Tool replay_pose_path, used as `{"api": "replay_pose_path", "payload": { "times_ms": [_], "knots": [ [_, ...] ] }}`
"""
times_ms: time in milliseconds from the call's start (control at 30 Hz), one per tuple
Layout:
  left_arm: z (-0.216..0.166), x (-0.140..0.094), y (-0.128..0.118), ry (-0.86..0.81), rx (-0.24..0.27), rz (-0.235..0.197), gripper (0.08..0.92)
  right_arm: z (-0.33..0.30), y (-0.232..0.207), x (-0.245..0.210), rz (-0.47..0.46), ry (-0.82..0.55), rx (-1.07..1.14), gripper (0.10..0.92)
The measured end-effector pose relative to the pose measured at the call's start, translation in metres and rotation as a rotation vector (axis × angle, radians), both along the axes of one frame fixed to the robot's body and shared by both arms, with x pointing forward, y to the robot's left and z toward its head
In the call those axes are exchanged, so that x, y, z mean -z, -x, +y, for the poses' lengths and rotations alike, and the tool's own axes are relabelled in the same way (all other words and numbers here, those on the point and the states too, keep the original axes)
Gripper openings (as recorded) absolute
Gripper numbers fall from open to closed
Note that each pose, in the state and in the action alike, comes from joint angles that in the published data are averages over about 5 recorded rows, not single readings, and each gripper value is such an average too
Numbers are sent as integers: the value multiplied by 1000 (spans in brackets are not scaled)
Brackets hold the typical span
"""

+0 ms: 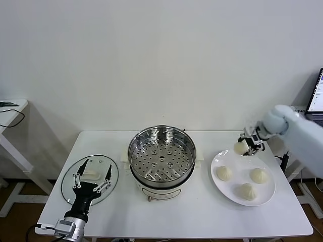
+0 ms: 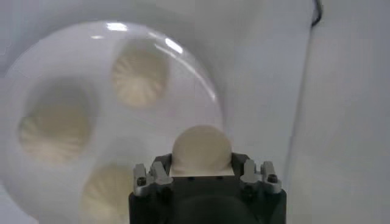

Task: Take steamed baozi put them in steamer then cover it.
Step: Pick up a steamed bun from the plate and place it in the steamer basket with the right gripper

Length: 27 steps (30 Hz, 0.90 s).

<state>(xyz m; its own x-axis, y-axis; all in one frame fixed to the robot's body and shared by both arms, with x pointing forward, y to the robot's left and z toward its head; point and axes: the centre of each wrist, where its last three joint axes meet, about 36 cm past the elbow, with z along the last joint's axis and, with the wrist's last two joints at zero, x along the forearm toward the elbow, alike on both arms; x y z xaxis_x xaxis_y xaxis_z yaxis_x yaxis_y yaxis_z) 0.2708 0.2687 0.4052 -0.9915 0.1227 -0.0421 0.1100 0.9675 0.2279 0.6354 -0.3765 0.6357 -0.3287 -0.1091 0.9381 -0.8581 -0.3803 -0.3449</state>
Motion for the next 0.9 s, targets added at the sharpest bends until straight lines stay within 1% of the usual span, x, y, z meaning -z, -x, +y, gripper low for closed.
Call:
{"api": "replay_pose_path", "payload": {
  "times_ms": [200, 367, 633, 900],
  "knots": [
    [1, -2, 3, -8, -2, -4, 823, 55, 11, -67, -51, 56, -279, 645],
    [2, -4, 5, -13, -4, -8, 823, 112, 20, -100, -80, 127, -501, 645],
    [7, -6, 4, -28, -3, -9, 823, 200, 26, -105, -83, 219, -794, 645],
    [7, -2, 1, -33, 5, 0, 823, 264, 18, -86, -68, 272, -986, 645]
  ]
}}
